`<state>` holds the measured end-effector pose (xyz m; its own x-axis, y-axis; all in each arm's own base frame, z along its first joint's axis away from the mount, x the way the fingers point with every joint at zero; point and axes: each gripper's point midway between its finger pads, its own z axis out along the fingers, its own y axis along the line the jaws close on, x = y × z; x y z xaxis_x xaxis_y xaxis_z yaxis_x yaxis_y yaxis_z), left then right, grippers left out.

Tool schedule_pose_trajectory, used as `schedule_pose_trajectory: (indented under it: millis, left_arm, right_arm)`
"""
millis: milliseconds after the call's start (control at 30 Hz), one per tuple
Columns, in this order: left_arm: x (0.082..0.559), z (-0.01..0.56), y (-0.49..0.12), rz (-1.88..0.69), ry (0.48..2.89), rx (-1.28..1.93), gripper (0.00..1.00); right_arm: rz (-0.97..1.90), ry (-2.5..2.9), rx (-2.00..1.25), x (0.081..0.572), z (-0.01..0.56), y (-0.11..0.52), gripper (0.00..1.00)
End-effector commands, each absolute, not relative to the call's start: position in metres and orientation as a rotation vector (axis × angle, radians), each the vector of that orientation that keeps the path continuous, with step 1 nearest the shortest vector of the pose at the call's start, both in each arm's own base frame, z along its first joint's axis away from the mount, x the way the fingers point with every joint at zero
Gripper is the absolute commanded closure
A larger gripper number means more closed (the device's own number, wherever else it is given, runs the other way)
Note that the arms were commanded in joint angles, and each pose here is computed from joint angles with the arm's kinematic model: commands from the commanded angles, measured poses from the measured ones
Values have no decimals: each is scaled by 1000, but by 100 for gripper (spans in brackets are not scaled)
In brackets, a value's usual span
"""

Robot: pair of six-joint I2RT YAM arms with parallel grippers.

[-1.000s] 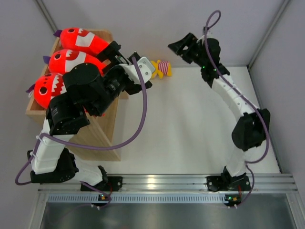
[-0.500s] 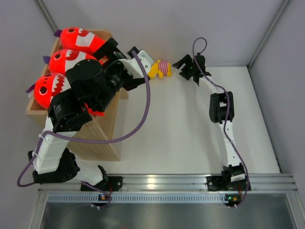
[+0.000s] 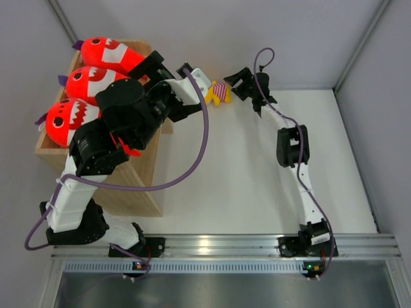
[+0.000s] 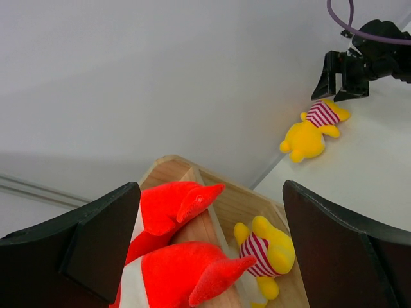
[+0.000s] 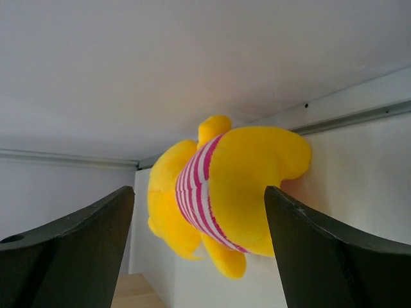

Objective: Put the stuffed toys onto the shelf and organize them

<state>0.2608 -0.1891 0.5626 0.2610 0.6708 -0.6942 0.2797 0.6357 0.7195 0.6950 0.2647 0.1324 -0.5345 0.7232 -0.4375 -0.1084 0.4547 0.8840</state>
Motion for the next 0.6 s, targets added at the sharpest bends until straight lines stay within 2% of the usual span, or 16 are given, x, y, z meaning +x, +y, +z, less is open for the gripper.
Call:
schedule_pose_trajectory:
  millis: [0, 67, 167, 267, 300, 333, 367, 400, 467, 500, 533, 567]
  left_arm:
    - [259, 570, -179, 323, 1323, 858, 2]
    - [258, 569, -179, 324, 1324, 863, 2]
    - [258, 570, -178, 323, 1323, 861, 2]
    - [257, 570, -177, 322, 1322, 859, 2]
    - [257, 570, -176, 326, 1323, 859, 2]
    - [257, 571, -175, 325, 1323, 854, 2]
    - [257, 571, -174, 325, 1323, 854, 2]
    - [257, 571, -174, 325, 1325, 852, 2]
    - [257, 571, -172, 328, 1324, 856, 2]
    - [257, 572, -169, 327, 1324, 849, 2]
    - [257, 571, -169, 324, 1325, 851, 2]
    - [255, 573, -165, 319, 1321, 848, 2]
  right_arm:
    - [1144, 1834, 543, 696, 110, 282, 17]
    - [1137, 1840, 554, 696, 104, 283, 18]
    - [1139, 1841, 536, 695, 106, 288, 25]
    - [1136, 1851, 522, 693, 103, 291, 62]
    - [1141, 1845, 516, 692, 108, 291, 83]
    - [1137, 1858, 508, 689, 104, 290, 95]
    - [1145, 1867, 493, 686, 103, 290, 100]
    - [1163, 1814, 451, 686, 130, 288, 100]
    - [1165, 1835, 368, 673, 127, 283, 100]
    - [1178, 1744, 280, 667, 176, 282, 100]
    - [1111, 1771, 204, 656, 159, 273, 100]
    - [1086, 1662, 116, 641, 221, 268, 100]
